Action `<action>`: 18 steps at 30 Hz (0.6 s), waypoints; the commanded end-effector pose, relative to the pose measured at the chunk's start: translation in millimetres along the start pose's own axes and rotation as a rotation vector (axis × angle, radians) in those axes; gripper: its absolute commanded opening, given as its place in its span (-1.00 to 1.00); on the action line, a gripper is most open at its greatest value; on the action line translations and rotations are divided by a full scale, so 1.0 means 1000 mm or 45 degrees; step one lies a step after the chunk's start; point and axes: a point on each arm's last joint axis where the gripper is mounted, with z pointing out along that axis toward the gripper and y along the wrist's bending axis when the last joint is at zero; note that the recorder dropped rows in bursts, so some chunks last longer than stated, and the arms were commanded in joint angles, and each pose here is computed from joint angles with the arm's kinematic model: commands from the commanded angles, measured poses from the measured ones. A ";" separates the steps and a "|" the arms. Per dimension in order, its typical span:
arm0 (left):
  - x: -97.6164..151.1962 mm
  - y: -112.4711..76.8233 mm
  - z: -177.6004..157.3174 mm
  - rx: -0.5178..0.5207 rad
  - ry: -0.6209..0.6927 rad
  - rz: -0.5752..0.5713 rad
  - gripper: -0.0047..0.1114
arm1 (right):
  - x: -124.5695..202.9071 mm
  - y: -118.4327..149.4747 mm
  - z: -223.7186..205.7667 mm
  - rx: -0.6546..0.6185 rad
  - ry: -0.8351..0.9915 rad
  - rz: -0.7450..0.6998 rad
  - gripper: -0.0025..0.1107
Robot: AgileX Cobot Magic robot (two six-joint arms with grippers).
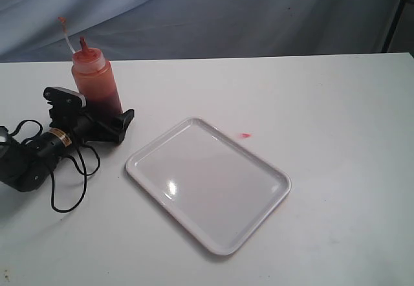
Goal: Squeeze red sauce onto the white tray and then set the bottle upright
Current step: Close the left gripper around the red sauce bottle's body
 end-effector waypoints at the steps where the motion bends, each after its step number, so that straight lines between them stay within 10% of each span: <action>1: -0.003 0.001 0.001 -0.032 -0.039 0.015 0.88 | 0.000 0.000 0.000 -0.007 -0.008 0.013 -0.96; 18: -0.008 0.001 0.001 -0.030 -0.109 0.012 0.88 | 0.000 0.000 0.000 -0.007 -0.008 0.013 -0.96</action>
